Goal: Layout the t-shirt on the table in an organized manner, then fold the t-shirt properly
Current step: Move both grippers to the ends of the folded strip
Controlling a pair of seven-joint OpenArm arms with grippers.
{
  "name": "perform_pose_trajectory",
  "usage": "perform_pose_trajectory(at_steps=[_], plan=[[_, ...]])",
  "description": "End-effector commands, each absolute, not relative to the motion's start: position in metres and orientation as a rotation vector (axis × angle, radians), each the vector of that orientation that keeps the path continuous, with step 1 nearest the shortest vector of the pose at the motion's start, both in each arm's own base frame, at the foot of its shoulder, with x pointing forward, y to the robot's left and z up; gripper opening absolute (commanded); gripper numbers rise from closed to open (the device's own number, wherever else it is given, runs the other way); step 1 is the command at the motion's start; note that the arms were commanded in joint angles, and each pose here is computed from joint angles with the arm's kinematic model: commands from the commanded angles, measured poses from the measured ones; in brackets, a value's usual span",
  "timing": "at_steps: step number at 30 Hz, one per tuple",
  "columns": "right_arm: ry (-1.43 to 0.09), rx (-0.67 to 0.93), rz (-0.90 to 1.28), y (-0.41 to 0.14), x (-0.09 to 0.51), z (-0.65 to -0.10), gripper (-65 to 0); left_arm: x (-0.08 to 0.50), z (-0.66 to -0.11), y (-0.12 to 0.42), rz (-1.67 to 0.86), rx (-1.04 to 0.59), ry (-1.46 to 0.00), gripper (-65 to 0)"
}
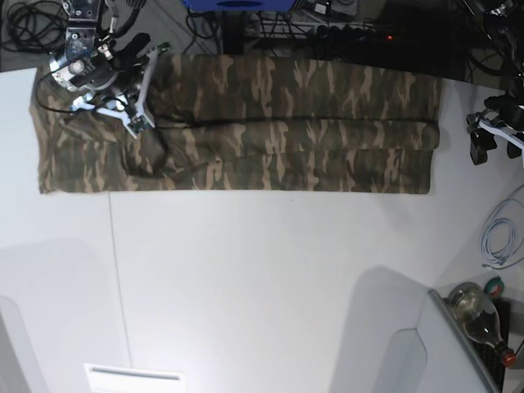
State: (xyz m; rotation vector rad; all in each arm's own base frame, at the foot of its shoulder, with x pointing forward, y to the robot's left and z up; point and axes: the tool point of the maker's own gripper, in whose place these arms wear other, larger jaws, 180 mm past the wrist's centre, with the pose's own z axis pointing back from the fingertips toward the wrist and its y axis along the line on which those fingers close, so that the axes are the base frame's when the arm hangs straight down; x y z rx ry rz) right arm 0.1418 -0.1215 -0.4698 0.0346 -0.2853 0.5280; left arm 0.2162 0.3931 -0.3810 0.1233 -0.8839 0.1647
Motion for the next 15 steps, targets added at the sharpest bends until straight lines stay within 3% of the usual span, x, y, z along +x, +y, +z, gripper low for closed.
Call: perform_pose_trajectory(at_steps=[1,5,7,9,12,15], plan=[[-0.306,0.033,0.525,-0.122,0.149,-0.468,-64.2,0.222,-0.366,0.401,0.146,0.146,-0.926,-15.0],[-0.289,0.040,0.521,-0.122,0.144,-0.472,-63.6,0.223,-0.376,0.393,0.104,0.123,-0.888,-15.0],[-0.311,0.024,0.523,-0.124,0.146,-0.464,-58.8,0.220,-0.382,0.395,0.114,0.118,-0.871,-15.0],[-0.346,-0.001,0.529,-0.127,0.149,-0.450,-48.8,0.216,-0.387,0.396,0.129,0.112,-0.858,-15.5],[-0.403,-0.038,0.535,-0.131,0.154,-0.428,-36.0,0.213,-0.389,0.397,0.130,0.111,-0.849,-27.5],[-0.450,-0.020,0.509,-0.131,0.160,-0.419,-33.9,0.208,-0.393,0.393,0.119,0.105,-0.833,-47.9]])
